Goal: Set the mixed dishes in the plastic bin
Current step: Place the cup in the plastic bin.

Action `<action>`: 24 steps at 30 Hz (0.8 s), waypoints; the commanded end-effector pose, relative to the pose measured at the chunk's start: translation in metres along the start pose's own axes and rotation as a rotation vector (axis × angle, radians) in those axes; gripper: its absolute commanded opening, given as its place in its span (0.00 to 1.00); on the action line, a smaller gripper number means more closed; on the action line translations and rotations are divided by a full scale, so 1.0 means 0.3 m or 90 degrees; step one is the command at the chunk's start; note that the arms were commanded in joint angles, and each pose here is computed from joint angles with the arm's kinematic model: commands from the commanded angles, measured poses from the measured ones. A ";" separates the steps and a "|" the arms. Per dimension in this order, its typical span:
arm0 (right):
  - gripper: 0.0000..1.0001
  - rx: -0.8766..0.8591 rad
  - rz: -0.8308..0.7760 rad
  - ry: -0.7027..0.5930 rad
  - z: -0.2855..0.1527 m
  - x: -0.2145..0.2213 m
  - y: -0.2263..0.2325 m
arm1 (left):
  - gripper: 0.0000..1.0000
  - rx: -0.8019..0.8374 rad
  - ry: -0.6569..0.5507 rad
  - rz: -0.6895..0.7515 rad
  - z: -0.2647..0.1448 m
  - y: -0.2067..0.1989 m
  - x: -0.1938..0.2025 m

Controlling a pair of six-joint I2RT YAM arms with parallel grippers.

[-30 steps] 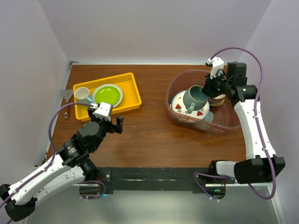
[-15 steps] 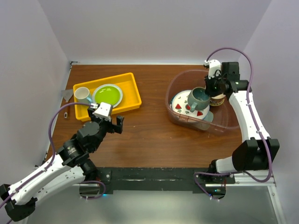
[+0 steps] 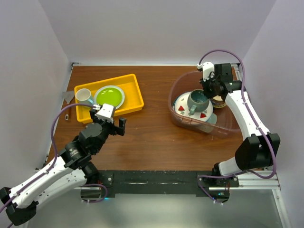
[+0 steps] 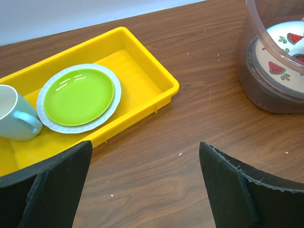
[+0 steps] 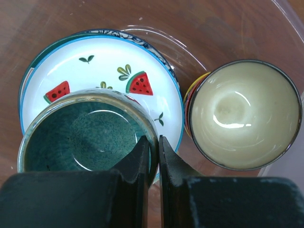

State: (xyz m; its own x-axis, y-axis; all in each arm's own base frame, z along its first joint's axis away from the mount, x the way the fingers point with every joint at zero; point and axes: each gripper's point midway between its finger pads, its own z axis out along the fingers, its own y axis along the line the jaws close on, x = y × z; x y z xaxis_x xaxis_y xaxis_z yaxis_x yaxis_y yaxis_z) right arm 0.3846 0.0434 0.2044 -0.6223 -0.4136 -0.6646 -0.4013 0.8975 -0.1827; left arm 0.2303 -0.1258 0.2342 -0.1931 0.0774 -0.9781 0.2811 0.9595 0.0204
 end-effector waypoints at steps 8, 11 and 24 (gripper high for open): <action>0.00 0.063 -0.053 -0.074 0.009 -0.113 -0.017 | 1.00 0.005 -0.012 0.003 0.014 -0.005 -0.014; 0.00 0.066 -0.061 -0.070 0.022 -0.108 -0.011 | 1.00 0.005 -0.013 0.002 0.015 -0.005 -0.016; 0.10 0.052 -0.076 -0.057 0.055 -0.075 0.030 | 1.00 0.006 -0.010 0.003 0.018 -0.005 -0.012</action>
State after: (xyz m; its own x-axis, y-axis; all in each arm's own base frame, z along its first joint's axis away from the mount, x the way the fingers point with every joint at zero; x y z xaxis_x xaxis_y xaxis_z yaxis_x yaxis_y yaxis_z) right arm 0.3878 0.0556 0.1812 -0.5963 -0.5121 -0.6182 -0.4366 0.8531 -0.2855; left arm 0.2323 -0.1272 0.2305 -0.2035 0.0928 -0.9747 0.2882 0.9571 0.0309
